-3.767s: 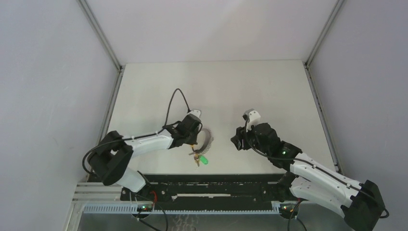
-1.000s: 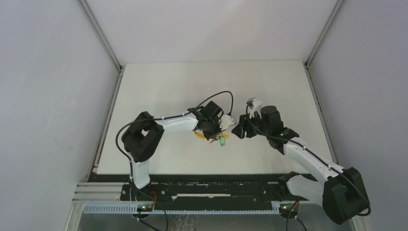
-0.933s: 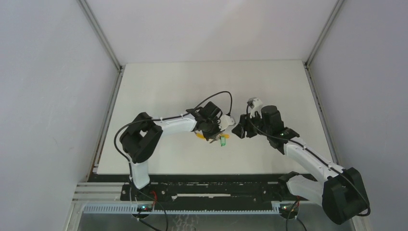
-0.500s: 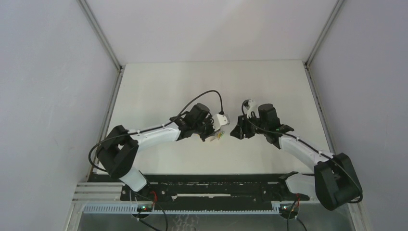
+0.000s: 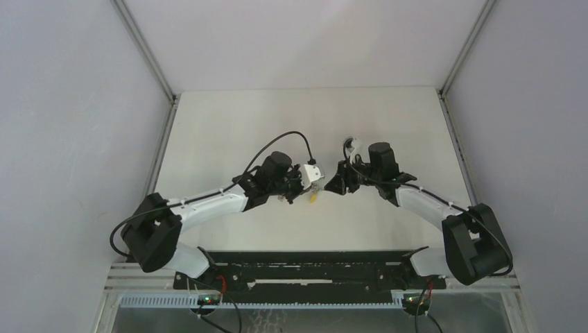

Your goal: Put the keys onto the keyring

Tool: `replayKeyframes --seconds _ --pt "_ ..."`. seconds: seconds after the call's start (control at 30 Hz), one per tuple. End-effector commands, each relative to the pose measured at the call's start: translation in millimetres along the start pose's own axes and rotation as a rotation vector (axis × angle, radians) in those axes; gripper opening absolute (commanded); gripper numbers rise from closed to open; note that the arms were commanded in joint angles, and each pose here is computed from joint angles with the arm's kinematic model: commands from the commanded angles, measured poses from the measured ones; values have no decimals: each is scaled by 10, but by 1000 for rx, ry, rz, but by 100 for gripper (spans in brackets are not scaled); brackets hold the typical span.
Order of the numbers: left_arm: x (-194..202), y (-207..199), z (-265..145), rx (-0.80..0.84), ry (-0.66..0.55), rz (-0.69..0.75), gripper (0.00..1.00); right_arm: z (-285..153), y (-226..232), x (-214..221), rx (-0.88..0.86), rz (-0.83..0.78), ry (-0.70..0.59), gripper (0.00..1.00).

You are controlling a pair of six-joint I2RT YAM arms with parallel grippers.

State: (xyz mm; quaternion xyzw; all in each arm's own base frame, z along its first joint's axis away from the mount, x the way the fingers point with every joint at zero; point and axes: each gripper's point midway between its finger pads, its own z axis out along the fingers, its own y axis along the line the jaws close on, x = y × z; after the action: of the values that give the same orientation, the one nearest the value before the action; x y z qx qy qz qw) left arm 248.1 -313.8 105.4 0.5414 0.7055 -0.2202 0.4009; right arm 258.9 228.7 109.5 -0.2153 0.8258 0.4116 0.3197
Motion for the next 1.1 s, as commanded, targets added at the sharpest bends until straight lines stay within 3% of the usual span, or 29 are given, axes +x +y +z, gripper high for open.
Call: replayKeyframes --seconds 0.0,0.37,0.5,0.7,0.9,1.07 --pt "-234 9 -99 -15 -105 12 0 71 25 -258 -51 -91 -65 43" --pt "-160 49 -122 -44 -75 16 1 283 -112 -156 -32 -195 -59 44" --pt "23 6 -93 -80 4 -4 29 219 -155 -153 22 -185 -58 45" --pt "216 -305 104 -55 164 -168 52 -19 -279 -125 189 -138 -87 46" --pt "308 -412 96 -89 210 -307 58 -207 -335 -37 283 -111 -104 47" --pt "300 -15 10 -224 198 -454 60 -247 -313 4 284 -105 -104 47"
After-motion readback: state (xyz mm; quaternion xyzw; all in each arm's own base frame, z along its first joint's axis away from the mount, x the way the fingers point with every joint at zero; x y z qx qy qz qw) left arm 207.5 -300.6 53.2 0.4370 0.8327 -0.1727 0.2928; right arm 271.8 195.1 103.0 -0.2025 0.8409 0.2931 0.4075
